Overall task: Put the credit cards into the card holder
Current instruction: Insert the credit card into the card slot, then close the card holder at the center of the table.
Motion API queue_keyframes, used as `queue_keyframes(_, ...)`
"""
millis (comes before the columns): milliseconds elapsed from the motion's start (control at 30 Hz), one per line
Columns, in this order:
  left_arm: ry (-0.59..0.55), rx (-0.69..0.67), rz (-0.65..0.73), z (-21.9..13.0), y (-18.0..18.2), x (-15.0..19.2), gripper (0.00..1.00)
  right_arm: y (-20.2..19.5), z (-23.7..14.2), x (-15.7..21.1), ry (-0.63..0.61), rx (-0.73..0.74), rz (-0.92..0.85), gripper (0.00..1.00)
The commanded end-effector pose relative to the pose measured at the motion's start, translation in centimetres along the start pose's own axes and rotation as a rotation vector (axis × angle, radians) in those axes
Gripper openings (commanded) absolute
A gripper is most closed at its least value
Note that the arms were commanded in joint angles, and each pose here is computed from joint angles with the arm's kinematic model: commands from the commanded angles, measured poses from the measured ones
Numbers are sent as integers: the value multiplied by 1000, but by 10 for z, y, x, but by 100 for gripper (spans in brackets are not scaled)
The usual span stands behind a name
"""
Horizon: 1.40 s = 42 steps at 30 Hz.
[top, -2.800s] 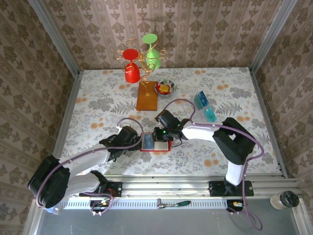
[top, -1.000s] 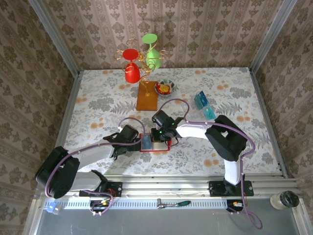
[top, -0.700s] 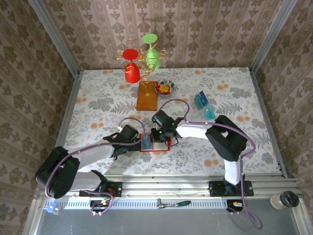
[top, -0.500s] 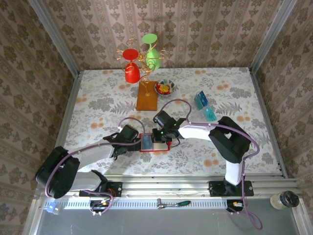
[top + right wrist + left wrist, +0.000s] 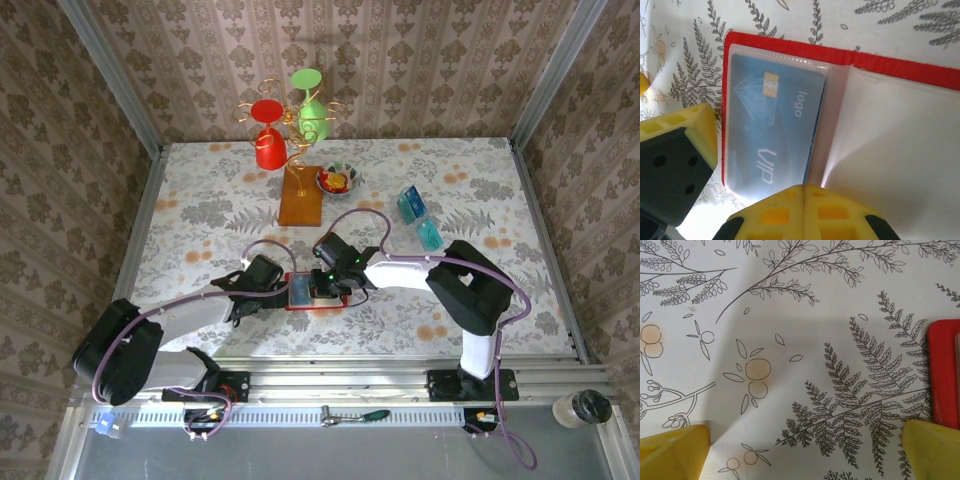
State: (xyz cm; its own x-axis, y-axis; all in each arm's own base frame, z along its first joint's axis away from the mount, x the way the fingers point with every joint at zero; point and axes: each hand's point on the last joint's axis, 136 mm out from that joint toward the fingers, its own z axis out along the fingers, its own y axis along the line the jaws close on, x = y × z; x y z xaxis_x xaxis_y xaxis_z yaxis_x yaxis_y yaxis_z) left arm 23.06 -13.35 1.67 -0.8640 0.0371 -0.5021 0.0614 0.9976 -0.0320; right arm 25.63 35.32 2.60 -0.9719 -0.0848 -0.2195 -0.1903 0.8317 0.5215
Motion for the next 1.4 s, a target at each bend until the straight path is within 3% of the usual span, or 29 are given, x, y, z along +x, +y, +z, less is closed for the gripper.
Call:
queue_keyframes(0, 7, 58, 18, 4, -12, 3, 100, 5, 7, -1, 11, -3, 3, 5)
queue_keyframes(300, 10, 59, 18, 5, -12, 4, 100, 14, 4, -3, 10, -19, -9, 5)
queue_keyframes(600, 6, 62, 17, 4, -12, 3, 100, 24, -30, -14, -51, -15, -40, 8)
queue_keyframes(1100, -72, 60, -7, -26, 0, -18, 100, -9, -100, -25, -204, 109, -63, 62)
queue_keyframes(1367, -126, 229, -43, -44, -23, -42, 100, -48, -103, -16, -216, 212, -43, 67)
